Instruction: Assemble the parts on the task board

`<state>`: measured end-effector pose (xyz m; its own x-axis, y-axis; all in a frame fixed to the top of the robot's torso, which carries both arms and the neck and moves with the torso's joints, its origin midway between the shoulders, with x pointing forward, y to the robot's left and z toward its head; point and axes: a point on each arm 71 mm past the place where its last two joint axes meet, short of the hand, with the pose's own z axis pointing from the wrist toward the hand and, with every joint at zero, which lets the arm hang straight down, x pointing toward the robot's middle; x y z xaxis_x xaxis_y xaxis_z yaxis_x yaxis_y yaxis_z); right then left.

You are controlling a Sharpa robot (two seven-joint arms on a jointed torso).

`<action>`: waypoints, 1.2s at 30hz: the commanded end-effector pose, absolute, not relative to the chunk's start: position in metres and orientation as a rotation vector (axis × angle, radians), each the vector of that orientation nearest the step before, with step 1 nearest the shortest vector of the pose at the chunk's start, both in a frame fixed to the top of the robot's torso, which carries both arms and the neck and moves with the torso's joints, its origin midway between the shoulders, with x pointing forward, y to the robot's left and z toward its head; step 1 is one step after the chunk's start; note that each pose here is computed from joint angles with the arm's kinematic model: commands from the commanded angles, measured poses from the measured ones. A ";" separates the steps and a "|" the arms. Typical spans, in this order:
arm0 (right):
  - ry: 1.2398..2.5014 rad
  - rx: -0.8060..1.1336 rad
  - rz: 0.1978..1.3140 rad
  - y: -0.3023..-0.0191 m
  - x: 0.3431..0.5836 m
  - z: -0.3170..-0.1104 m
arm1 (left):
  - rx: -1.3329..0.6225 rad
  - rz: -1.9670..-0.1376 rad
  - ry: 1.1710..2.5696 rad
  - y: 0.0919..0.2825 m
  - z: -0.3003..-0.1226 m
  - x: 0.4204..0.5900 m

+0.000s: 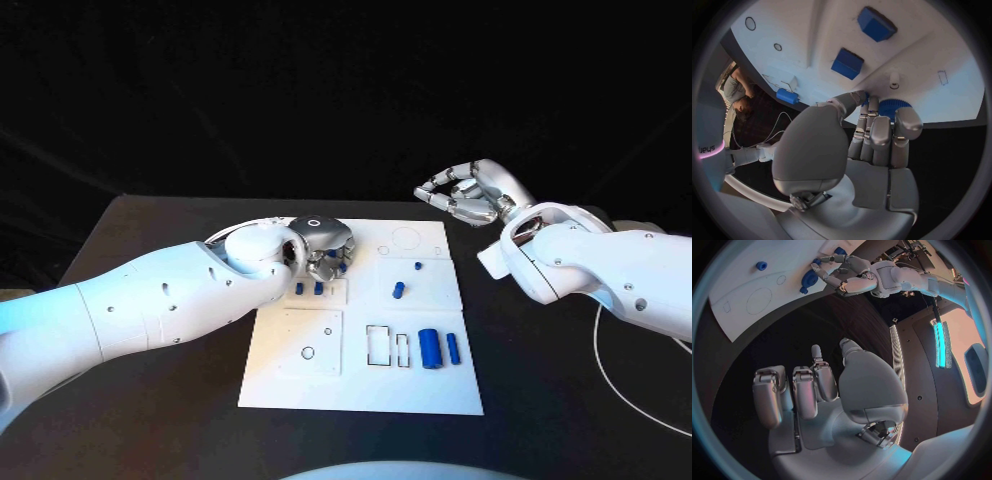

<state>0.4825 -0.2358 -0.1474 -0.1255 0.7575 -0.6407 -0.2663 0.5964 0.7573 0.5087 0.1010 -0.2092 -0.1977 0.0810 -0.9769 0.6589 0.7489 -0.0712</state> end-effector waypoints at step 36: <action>1.444 0.438 0.920 -0.241 0.482 -0.148 | 0.402 -0.593 1.756 0.161 -0.185 0.499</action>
